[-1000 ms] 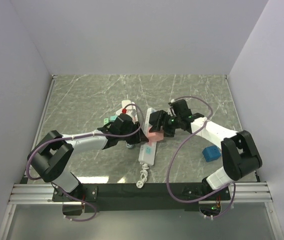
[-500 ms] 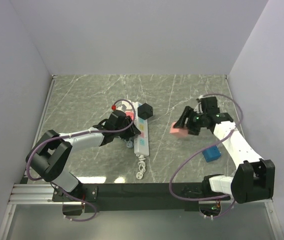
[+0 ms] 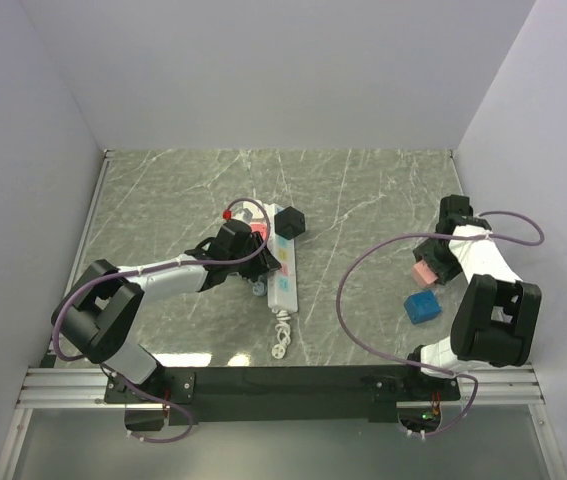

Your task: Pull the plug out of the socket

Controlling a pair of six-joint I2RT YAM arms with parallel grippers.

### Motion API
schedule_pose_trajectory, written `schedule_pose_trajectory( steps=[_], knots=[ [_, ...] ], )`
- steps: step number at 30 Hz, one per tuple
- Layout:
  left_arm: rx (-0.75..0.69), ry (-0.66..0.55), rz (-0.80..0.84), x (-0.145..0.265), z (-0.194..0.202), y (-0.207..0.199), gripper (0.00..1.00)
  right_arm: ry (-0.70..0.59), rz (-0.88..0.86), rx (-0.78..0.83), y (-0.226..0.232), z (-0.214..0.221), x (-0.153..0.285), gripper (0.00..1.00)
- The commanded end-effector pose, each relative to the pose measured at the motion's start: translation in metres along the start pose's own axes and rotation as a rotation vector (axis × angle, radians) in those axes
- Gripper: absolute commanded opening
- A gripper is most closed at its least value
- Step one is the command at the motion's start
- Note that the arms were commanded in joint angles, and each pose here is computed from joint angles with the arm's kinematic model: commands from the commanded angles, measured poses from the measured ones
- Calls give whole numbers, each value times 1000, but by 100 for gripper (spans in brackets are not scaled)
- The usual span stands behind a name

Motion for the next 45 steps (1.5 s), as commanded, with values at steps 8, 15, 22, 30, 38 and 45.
schedule_pose_trajectory(
  steps=[8,15,22,30,38,45],
  knots=[
    [-84,76,18,2,7,2,1,-34,-40,5,-7,10,2,79],
    [-110,117,73,1,12,-3,1,-176,-170,38,-1,1,59,92],
    [-149,162,112,-4,18,-11,1,-16,-697,363,58,53,105,93],
    [-170,198,135,-7,26,-20,1,186,-963,573,124,101,97,98],
    [-170,214,151,-7,33,-26,1,259,-1008,599,165,117,84,99],
    [-181,225,157,-11,36,-32,1,295,-865,609,188,138,53,94]
  ],
)
Point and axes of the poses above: each gripper's point midway between its finger pads, its own x axis back along the fingers, its own y axis along the line the jaws close on, z = x × y, the point moved 9 cm from there along x, back along the fingers, and after that the axes turned 1 degree about -x, right-handed, at the moved point
